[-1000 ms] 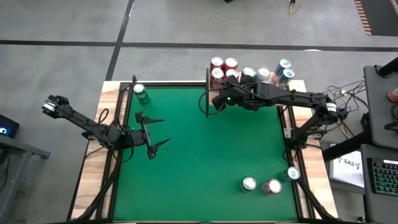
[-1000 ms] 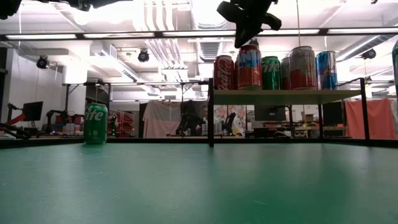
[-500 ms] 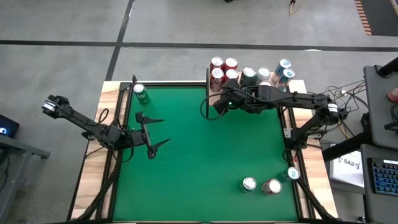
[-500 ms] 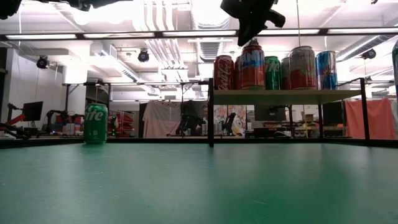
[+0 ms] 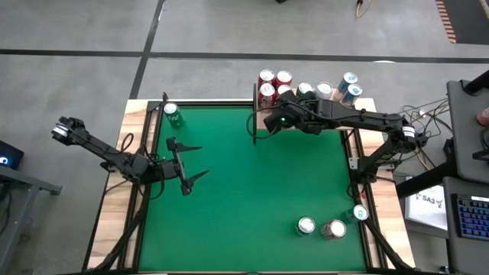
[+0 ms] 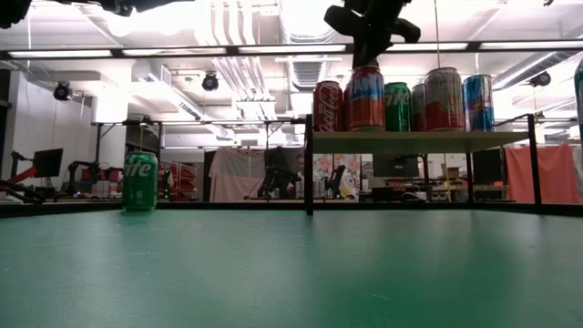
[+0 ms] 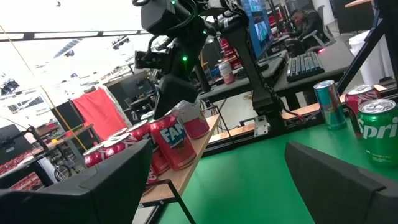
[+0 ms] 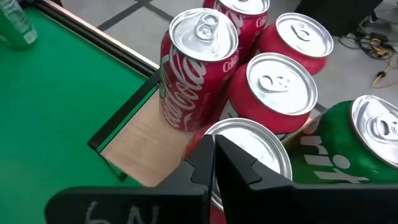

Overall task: Place canned beverage on shelf
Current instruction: Put the red soda can on the shelf aligned with the other red soda cans

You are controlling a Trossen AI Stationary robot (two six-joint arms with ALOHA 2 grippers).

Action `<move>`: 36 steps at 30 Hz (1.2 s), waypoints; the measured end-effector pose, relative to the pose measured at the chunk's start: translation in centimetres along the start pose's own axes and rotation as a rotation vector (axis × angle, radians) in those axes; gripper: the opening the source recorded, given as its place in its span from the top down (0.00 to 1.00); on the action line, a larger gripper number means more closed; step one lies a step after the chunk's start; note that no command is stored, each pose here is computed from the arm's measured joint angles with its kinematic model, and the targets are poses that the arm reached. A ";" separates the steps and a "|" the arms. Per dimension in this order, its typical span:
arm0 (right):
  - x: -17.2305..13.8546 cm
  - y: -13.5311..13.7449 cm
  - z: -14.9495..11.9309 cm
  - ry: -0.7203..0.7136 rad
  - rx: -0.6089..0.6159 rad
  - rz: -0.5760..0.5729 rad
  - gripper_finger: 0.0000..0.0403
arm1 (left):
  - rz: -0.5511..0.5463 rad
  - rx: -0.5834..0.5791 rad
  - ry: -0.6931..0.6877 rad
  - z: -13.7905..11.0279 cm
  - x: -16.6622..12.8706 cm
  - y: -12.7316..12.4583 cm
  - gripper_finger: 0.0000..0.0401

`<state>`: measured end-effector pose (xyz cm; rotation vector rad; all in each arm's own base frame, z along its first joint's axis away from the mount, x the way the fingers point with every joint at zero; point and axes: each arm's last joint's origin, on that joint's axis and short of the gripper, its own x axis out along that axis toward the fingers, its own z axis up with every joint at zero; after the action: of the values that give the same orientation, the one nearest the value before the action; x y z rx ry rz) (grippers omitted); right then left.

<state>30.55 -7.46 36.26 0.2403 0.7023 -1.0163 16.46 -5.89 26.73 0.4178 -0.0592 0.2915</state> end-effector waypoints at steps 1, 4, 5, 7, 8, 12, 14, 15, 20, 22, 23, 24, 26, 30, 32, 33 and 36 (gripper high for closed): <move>-0.1 0.1 0.0 0.000 -0.002 0.003 0.98 | 0.000 0.000 0.000 0.0 0.0 0.0 0.12; -0.2 0.2 -0.1 0.007 0.003 0.024 0.98 | 0.000 0.000 0.000 0.0 0.0 0.0 0.12; -0.2 0.3 -0.1 0.008 0.006 0.027 0.98 | 0.000 0.000 0.000 0.0 0.0 0.0 0.12; -0.2 0.3 -0.1 0.007 0.006 0.026 0.98 | 0.000 0.000 0.000 0.0 0.0 0.0 0.12; -0.2 0.3 -0.1 0.006 0.006 0.025 0.98 | 0.000 0.000 0.000 0.0 0.0 0.0 0.12; -0.2 0.3 -0.1 0.004 0.002 0.023 0.98 | 0.000 0.000 0.000 0.0 0.0 0.0 0.12; -0.3 0.3 -0.1 -0.003 -0.005 0.019 0.98 | 0.000 0.000 0.000 0.0 0.0 0.0 0.12; -0.5 0.3 0.0 -0.006 -0.011 0.021 0.98 | 0.000 0.000 0.000 0.0 0.0 0.0 0.12; -2.1 0.4 0.9 -0.041 -0.007 0.060 0.98 | 0.000 0.000 0.000 0.0 0.0 0.0 0.12; -2.8 0.6 1.2 -0.033 -0.004 0.114 0.98 | 0.000 0.000 0.000 0.0 0.0 0.0 0.12; -3.2 0.6 1.3 -0.015 -0.004 0.146 0.98 | 0.000 0.000 0.000 0.0 0.0 0.0 0.12; -3.5 0.6 1.3 0.008 -0.001 0.172 0.98 | 0.000 0.000 0.000 0.0 0.0 0.0 0.12; -3.9 0.4 1.1 0.065 0.017 0.206 0.98 | 0.000 0.000 0.000 0.0 0.0 0.0 0.12; -4.1 -0.4 -0.1 0.210 0.030 0.164 0.98 | 0.000 0.000 0.000 0.0 0.0 0.0 0.12; -3.9 -0.7 -0.7 0.255 0.034 0.125 0.98 | 0.000 0.000 0.000 0.0 0.0 0.0 0.12; -3.8 -0.7 -0.9 0.270 0.034 0.112 0.98 | 0.000 0.000 0.000 0.0 0.0 0.0 0.12; -3.2 -0.5 -1.5 0.285 0.028 0.094 0.98 | 0.000 0.000 0.000 0.0 0.0 0.0 0.12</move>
<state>28.40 -4.78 37.28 0.4440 0.9262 -0.9114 16.46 -5.90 26.73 0.4178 -0.0596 0.2911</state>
